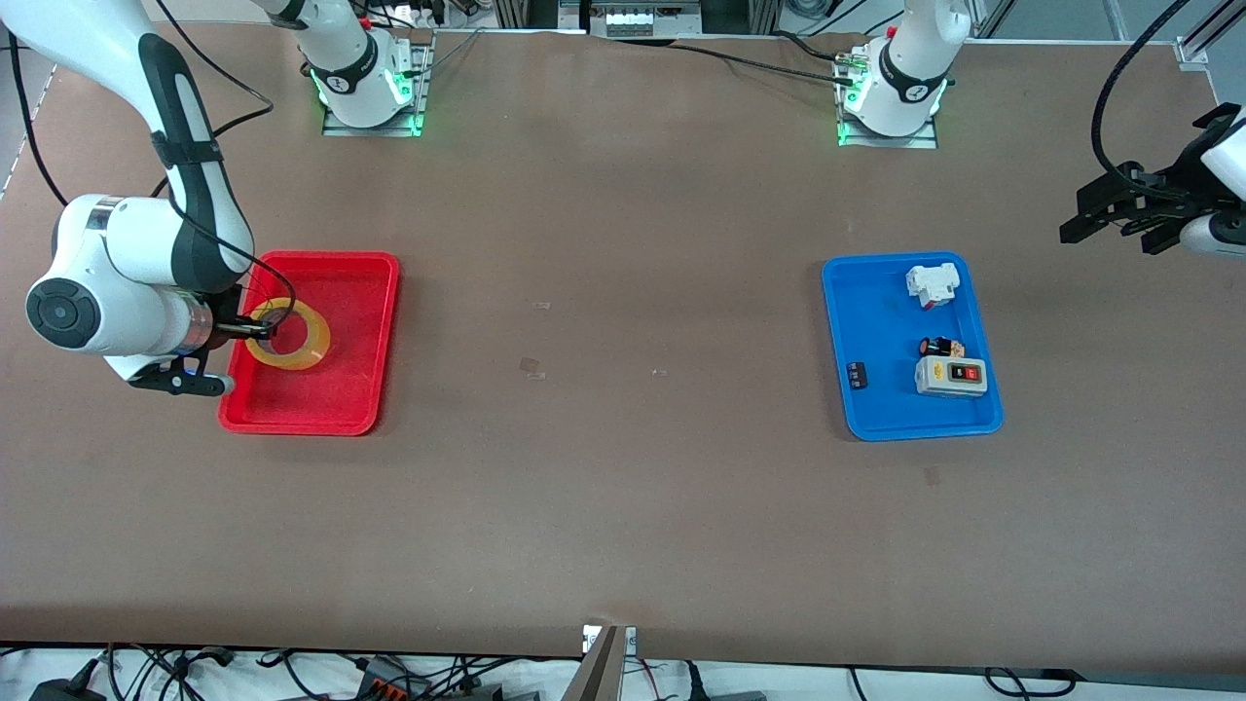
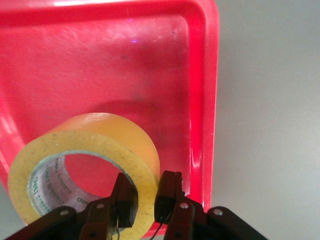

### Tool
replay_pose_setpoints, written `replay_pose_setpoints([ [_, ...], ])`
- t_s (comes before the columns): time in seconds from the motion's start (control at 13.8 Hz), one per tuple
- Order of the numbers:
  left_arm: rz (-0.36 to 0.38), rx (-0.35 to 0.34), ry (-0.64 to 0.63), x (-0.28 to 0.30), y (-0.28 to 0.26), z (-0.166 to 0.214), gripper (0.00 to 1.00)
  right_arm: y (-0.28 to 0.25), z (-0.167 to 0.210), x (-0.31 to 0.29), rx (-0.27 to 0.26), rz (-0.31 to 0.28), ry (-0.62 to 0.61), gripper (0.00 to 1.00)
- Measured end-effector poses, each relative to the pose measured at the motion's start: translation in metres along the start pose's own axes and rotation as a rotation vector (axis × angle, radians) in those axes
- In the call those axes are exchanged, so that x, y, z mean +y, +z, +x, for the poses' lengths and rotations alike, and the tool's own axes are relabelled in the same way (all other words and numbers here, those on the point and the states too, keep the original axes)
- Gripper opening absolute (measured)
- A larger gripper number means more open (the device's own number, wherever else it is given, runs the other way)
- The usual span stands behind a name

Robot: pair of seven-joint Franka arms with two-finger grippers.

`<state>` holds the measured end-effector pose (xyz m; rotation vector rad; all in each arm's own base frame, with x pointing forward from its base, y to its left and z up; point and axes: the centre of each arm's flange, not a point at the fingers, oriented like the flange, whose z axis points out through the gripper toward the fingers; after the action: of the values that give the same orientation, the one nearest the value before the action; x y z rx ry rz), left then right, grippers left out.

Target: Place and move tape with both arms

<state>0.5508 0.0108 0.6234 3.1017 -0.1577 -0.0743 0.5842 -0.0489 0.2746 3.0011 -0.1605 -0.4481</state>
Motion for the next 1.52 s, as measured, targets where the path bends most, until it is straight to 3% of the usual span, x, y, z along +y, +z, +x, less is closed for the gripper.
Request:
replay_pose_setpoints([
  [0.51, 0.007, -0.018, -0.011, -0.007, 0.008, 0.004, 1.00, 0.044, 0.003, -0.015, -0.044, 0.014, -0.012, 0.22],
  [0.58, 0.007, -0.019, -0.011, -0.007, 0.008, 0.004, 1.00, 0.049, 0.004, -0.016, -0.046, 0.013, -0.013, 0.29],
  [0.65, 0.007, -0.019, -0.012, -0.008, 0.008, 0.003, 1.00, 0.053, 0.005, -0.016, -0.049, 0.012, -0.013, 0.29],
  [0.8, 0.007, -0.019, -0.012, -0.008, 0.008, 0.003, 1.00, 0.042, 0.007, -0.017, -0.037, 0.013, -0.014, 0.46],
  [0.94, 0.007, -0.019, -0.012, -0.008, 0.008, 0.003, 1.00, -0.010, 0.008, -0.018, -0.004, 0.020, -0.018, 0.74],
  [1.08, 0.007, -0.019, -0.012, -0.008, 0.008, 0.003, 1.00, -0.094, 0.005, -0.014, 0.049, 0.031, -0.023, 0.99],
  [1.3, 0.007, -0.019, -0.011, -0.007, 0.008, 0.003, 1.00, -0.208, -0.011, -0.006, 0.132, 0.041, -0.037, 1.00],
  [1.52, 0.007, -0.021, -0.012, -0.007, 0.008, 0.003, 1.00, -0.263, -0.026, -0.003, 0.168, 0.046, -0.038, 1.00],
])
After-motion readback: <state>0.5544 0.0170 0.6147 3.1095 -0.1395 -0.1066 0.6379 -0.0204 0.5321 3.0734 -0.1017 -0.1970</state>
